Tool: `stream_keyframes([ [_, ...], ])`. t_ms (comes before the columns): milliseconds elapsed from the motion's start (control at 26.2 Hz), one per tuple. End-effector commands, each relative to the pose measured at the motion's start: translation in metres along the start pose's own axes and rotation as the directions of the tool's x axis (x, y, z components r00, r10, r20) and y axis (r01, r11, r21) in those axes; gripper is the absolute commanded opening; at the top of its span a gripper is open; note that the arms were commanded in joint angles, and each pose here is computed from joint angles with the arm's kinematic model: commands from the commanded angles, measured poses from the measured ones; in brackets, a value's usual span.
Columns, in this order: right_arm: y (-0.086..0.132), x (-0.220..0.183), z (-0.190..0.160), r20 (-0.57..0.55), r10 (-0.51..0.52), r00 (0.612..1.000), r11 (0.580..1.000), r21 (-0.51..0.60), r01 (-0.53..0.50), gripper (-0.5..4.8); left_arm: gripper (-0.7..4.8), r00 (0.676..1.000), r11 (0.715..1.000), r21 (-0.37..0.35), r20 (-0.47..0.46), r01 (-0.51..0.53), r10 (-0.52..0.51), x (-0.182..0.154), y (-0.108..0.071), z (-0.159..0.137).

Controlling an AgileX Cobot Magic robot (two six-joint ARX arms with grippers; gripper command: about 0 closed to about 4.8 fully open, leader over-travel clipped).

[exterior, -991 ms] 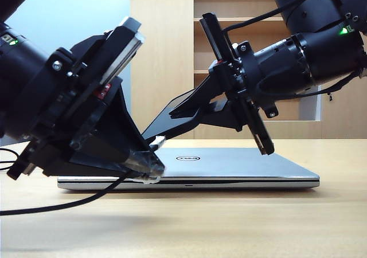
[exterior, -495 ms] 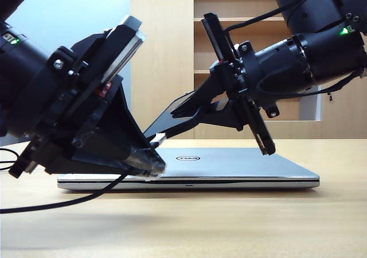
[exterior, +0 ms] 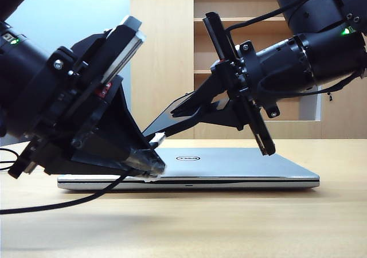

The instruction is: Pick up the charging cable and the phone, plug the charging cable into the charging port on the phone, and finally place them back on the table.

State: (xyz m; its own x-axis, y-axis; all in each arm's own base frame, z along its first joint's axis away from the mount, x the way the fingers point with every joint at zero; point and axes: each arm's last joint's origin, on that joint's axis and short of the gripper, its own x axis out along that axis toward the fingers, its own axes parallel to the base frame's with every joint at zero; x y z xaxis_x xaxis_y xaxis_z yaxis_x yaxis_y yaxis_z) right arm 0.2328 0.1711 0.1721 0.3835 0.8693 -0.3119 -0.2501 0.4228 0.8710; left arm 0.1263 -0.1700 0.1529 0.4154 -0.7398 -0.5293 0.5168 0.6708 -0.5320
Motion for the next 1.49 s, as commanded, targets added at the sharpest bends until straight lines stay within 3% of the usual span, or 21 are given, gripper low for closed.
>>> stream_keyframes([
  [38,0.0067,-0.0002,0.0028,0.004,0.049,0.999,0.998,-0.025,-0.049,-0.06,-0.06,1.000,1.000,0.001,0.020,0.010,-0.010,-0.0004,-0.0017,0.0030],
  [1143,0.0087,0.0038,-0.0048,-0.031,0.039,0.999,0.999,-0.020,-0.039,-0.06,-0.03,0.999,1.000,0.005,0.045,0.026,-0.026,-0.0005,-0.0033,0.0054],
  [1219,0.0087,0.0038,-0.0048,-0.031,0.039,0.999,0.999,-0.022,-0.039,-0.05,0.36,0.999,1.000,0.005,0.045,0.027,-0.027,-0.0005,-0.0033,0.0054],
  [1334,0.0086,0.0037,-0.0045,-0.028,0.036,0.999,0.999,-0.022,-0.037,-0.06,1.62,0.999,1.000,0.004,0.039,0.022,-0.022,-0.0005,-0.0029,0.0048],
  [1486,0.0082,0.0034,-0.0039,-0.021,0.034,0.999,0.999,-0.026,-0.034,-0.06,1.63,0.999,1.000,0.004,0.038,0.021,-0.021,-0.0005,-0.0028,0.0047],
])
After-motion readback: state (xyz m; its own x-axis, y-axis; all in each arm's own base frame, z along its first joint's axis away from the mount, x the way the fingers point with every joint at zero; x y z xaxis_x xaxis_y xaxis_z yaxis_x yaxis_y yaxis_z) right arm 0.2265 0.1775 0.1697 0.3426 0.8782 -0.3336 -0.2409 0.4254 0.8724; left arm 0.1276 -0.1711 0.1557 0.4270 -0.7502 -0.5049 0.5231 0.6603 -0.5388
